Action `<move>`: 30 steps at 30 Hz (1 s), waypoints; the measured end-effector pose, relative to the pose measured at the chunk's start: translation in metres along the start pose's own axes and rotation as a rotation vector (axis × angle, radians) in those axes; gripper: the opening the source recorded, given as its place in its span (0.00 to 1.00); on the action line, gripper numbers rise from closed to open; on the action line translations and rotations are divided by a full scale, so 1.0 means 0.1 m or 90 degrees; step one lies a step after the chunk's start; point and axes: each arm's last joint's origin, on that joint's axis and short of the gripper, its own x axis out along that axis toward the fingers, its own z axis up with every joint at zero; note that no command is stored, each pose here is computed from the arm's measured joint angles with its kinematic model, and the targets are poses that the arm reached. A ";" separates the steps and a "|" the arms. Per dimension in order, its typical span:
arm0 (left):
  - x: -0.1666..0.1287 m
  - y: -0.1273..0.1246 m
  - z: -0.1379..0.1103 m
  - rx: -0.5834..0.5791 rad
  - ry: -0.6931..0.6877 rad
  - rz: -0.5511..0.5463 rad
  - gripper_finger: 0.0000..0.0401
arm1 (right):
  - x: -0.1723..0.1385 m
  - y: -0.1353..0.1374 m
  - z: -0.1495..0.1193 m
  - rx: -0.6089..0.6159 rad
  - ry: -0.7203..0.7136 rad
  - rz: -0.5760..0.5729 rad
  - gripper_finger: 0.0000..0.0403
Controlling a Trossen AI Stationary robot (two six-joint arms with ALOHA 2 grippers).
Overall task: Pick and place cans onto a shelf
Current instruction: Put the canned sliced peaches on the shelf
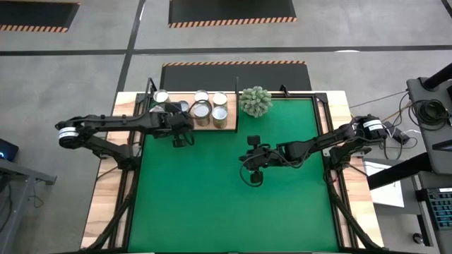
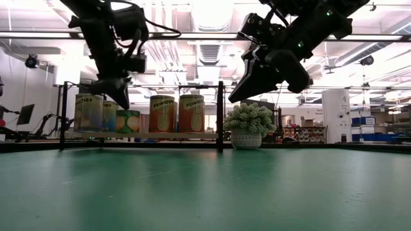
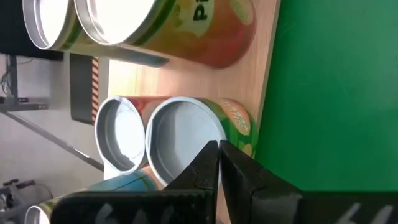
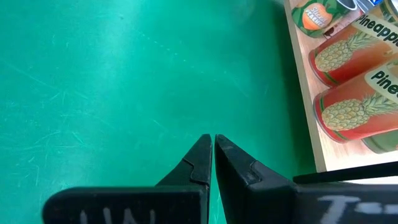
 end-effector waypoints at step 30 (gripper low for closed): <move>0.04 0.02 -0.03 0.024 -0.032 0.002 0.00 | 0.00 0.00 -0.01 0.004 0.004 0.001 0.02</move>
